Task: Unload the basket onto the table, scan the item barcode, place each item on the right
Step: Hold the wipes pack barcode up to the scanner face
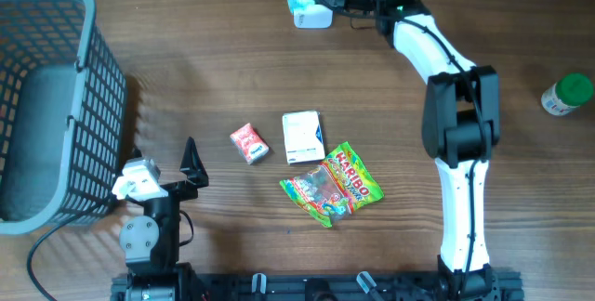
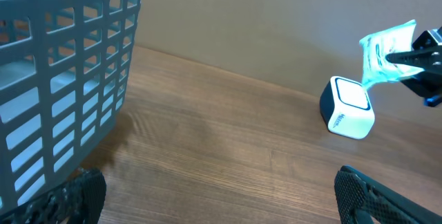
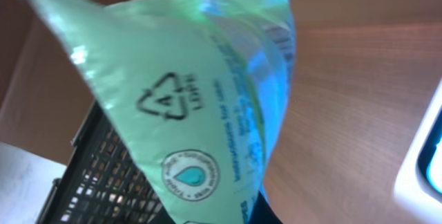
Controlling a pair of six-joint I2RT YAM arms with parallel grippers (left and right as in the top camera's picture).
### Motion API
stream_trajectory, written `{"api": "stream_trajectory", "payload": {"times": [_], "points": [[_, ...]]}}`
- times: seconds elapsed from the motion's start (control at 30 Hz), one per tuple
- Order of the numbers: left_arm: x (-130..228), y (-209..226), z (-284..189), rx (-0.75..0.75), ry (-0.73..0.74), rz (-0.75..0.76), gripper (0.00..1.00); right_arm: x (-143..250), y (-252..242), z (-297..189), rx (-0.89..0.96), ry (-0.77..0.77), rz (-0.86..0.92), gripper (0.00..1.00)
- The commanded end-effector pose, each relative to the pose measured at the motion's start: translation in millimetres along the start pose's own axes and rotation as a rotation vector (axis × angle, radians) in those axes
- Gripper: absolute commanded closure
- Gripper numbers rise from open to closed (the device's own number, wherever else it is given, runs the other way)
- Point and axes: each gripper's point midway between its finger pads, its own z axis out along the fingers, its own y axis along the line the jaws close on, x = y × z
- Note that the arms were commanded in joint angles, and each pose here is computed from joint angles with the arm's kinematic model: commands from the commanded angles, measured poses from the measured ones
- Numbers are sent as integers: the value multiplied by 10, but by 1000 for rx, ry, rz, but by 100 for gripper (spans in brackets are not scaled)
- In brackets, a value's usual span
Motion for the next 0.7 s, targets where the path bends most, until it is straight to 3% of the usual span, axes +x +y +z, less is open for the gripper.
{"api": "stream_trajectory", "payload": {"times": [0.0, 0.1, 0.23, 0.67], "points": [[17, -23, -1, 14, 5, -8, 0, 186, -233, 69, -51, 30, 187, 95], [17, -24, -1, 14, 5, -8, 0, 306, -634, 106, 6, -13, 326, 96], [18, -23, -1, 14, 5, -8, 0, 295, -800, 106, 49, -60, 383, 96], [17, -24, -1, 14, 5, -8, 0, 132, -808, -49, 32, -109, 455, 96]]}}
